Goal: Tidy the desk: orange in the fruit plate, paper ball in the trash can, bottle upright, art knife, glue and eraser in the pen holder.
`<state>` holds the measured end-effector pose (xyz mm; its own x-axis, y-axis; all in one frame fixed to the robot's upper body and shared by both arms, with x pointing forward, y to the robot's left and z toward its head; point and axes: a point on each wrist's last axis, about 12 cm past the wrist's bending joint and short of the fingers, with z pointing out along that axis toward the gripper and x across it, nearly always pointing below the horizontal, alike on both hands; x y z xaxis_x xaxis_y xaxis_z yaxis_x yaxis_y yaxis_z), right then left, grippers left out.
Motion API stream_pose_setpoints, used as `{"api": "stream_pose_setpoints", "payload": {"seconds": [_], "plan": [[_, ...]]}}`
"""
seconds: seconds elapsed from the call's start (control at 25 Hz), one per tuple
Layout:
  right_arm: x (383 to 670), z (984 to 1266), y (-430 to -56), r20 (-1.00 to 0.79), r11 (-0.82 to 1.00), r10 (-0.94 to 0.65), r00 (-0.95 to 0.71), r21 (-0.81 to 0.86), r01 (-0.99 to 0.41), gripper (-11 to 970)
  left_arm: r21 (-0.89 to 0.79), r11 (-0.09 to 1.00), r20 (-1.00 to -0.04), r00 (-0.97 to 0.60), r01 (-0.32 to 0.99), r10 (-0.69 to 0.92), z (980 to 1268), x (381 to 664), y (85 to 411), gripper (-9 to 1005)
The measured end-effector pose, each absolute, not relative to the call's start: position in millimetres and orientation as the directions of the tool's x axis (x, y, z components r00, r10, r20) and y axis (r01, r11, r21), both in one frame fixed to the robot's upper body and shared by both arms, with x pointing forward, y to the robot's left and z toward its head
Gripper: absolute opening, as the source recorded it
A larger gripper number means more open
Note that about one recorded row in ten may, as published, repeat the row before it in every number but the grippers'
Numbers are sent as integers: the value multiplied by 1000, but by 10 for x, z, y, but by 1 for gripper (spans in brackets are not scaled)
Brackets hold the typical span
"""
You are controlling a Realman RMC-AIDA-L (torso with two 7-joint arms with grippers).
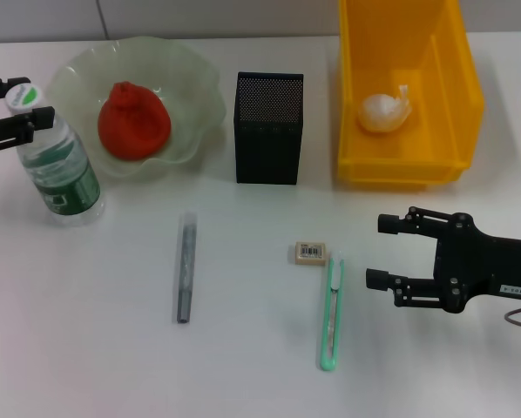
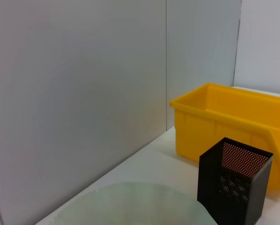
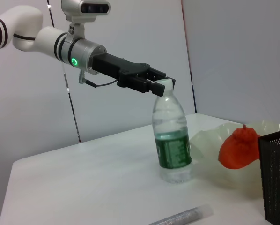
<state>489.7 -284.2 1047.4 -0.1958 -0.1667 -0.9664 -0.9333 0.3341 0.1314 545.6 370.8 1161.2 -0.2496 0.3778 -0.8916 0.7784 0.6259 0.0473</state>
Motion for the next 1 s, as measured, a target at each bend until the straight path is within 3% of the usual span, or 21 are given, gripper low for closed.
{"api": "stream_pose_setpoints", "payload": {"seconds": [0.2, 0.68, 0.8, 0.88, 1.0], "plan": [[4897, 10474, -2841, -966, 334, -167, -196, 131, -933, 790, 44, 622, -891, -251, 782, 378, 11610, 5458, 3694, 543], [4904, 10479, -2839, -967, 336, -163, -198, 135, -932, 789, 47, 633, -909, -230, 773, 347, 11664, 5483, 3698, 781], [4908, 10483, -2840, -967, 338, -160, -197, 134, -932, 789, 2, 647, -982, -119, 763, 144, 11820, 5473, 3710, 798], [4909, 10485, -2842, -967, 340, -159, -197, 133, -931, 789, 2, 647, -982, -119, 763, 144, 11820, 5473, 3710, 798], [4924, 10494, -2838, -968, 340, -158, -194, 131, -931, 789, -79, 547, -996, -81, 834, -20, 11832, 5364, 3608, 798]]}}
